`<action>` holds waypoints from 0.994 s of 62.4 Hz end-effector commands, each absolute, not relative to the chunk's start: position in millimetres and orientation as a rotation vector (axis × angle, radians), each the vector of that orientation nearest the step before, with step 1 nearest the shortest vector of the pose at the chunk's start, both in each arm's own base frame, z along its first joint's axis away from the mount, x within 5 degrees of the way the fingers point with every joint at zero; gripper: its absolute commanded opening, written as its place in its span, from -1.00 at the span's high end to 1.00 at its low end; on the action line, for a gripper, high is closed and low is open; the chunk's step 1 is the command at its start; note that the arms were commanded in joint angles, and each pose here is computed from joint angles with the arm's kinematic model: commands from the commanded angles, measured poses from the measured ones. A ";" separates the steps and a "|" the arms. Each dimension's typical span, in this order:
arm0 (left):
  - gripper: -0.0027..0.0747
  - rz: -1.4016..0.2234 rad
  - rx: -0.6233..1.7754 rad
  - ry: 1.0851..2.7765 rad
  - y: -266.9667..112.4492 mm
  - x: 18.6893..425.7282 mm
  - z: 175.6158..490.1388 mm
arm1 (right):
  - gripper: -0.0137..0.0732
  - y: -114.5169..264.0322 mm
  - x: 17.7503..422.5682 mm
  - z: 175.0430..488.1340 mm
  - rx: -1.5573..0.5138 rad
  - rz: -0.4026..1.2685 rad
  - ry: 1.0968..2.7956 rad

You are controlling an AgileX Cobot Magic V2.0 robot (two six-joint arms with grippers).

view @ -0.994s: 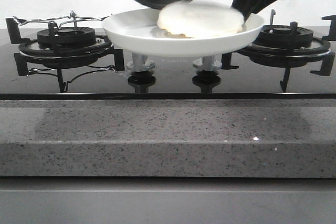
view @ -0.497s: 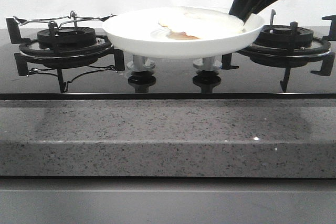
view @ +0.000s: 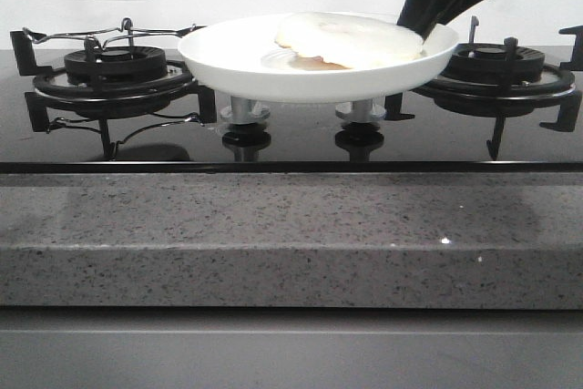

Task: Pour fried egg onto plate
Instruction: 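Lower the empty pan back onto its burner with the left gripper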

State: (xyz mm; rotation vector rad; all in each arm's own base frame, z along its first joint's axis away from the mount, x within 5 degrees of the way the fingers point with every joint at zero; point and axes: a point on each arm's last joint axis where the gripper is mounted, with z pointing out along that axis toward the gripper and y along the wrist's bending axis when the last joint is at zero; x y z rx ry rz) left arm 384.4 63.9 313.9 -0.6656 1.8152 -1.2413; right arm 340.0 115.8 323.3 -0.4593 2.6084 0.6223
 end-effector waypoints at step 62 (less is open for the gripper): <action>-0.61 -1.441 -0.549 1.860 54.7 389.7 304.1 | 0.82 116.6 332.1 352.1 -0.449 0.658 2.495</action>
